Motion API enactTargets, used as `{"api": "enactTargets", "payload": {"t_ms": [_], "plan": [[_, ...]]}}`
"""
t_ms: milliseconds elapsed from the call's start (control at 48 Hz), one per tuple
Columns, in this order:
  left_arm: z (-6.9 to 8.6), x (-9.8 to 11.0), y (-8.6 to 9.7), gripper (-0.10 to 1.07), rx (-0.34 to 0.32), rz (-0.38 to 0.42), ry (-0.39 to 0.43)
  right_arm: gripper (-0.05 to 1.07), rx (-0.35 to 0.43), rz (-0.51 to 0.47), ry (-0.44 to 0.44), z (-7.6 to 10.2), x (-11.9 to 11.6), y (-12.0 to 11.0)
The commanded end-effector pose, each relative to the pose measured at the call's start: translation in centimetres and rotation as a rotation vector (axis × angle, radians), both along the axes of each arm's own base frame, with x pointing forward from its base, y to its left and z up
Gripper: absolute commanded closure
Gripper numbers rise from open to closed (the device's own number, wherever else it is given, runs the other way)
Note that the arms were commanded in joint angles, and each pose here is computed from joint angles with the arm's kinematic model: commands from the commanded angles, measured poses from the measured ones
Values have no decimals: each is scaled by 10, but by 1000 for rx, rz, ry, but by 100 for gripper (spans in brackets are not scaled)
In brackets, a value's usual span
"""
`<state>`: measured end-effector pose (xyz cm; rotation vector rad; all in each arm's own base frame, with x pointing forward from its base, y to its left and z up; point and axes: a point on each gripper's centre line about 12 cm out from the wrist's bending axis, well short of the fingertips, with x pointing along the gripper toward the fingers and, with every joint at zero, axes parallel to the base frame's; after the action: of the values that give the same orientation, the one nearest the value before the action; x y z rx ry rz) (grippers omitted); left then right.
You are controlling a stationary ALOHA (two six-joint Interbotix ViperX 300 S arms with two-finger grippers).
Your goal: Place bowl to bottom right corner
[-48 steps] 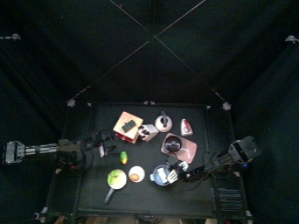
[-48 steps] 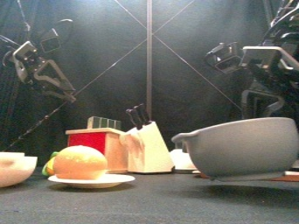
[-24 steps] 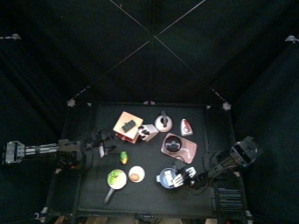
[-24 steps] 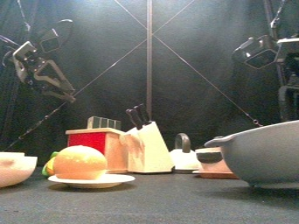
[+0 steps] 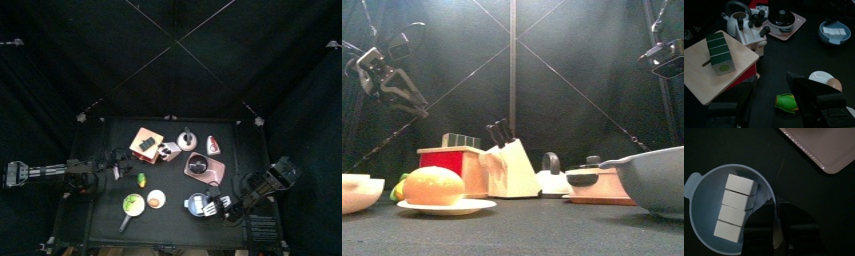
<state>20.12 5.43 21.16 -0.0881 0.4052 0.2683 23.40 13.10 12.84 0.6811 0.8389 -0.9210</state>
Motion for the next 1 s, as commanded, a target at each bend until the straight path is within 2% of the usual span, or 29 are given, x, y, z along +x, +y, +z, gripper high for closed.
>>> {"api": "enactTargets", "payload": {"t_ms": [0,229,354,979], "plan": [[5,2,1,11,2,2,-16,55,32,-11,-34,12,2,2],[6,2,1,11,1,1,-18,34,35,-16,-35,14,3,3],[6,2,1,11,3,2,-18,27,31,-9,-32,14,4,3],[5,2,1,11,2,1,-15,26,-3,3,-60,25,5,-4]]}}
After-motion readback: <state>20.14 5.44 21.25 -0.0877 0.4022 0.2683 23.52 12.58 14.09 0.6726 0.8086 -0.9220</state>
